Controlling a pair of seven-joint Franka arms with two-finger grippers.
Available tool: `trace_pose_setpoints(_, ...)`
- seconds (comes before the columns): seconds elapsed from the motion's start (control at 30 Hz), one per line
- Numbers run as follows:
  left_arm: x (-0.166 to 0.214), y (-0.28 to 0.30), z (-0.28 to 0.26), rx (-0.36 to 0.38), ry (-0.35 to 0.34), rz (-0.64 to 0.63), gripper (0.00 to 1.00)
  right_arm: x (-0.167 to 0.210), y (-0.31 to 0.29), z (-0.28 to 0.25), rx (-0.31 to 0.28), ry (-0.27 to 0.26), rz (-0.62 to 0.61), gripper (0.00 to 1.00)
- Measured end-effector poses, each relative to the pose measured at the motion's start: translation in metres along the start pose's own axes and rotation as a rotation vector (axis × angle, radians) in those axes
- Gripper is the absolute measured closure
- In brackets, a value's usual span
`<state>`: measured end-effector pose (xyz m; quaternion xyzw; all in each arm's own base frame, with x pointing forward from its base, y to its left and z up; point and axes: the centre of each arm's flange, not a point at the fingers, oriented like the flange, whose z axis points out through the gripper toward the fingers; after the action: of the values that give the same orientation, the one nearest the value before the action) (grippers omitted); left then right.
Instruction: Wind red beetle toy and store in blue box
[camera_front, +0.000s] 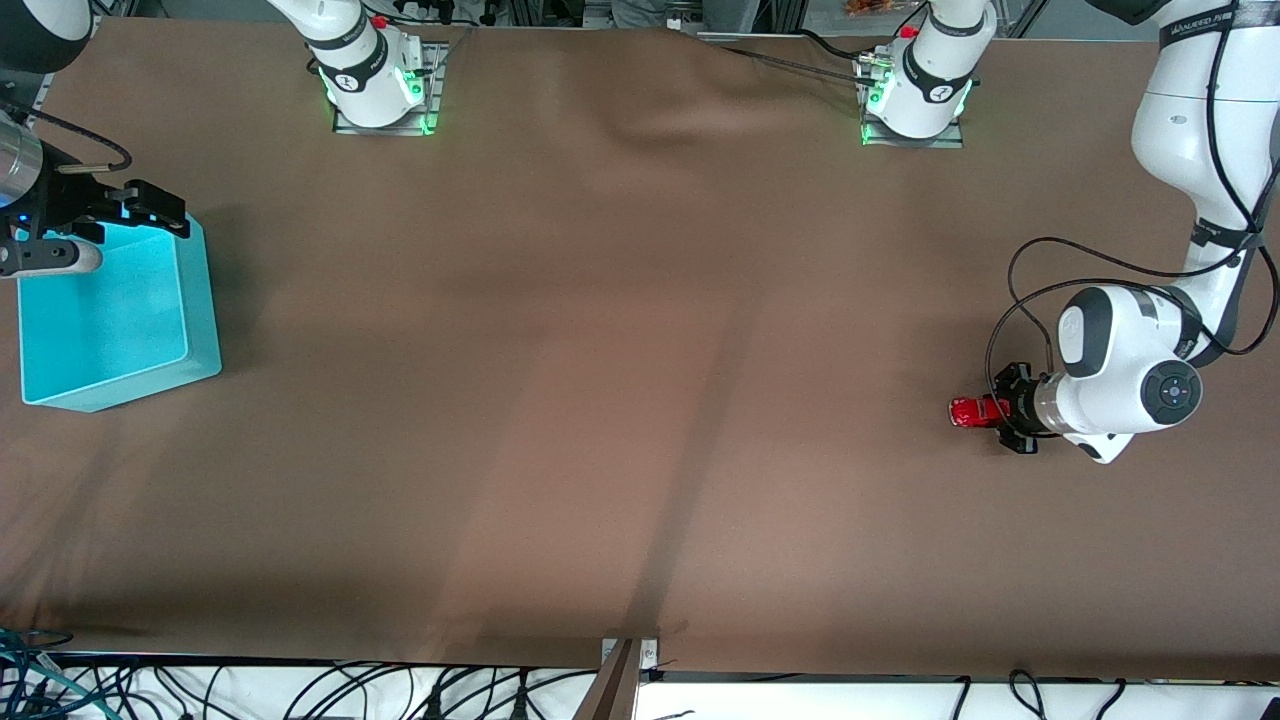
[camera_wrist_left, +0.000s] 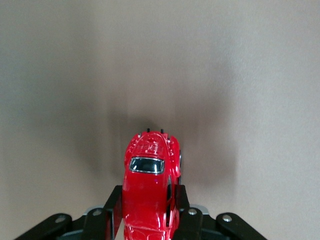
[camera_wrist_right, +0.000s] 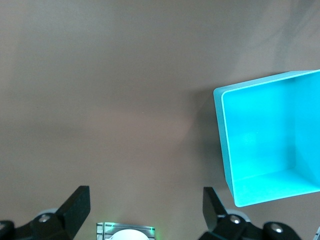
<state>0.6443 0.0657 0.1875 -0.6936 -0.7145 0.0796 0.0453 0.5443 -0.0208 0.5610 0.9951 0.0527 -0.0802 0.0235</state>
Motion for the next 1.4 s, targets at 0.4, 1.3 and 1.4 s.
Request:
trace_pose_setpoints(0.4,0.025,0.004,-0.003,-0.009,0.018,-0.004,0.54,0.0,0.0,0.0,0.0,0.0,0.0,0.0)
trace_pose_setpoints(1.3,0.06,0.004,-0.004,-0.012,0.042,0.047,0.54,0.0,0.0,0.0,0.0,0.0,0.0,0.0)
trace_pose_setpoints(1.4,0.065,0.004,-0.004,-0.013,0.045,0.048,0.54,0.0,0.0,0.0,0.0,0.0,0.0,0.0)
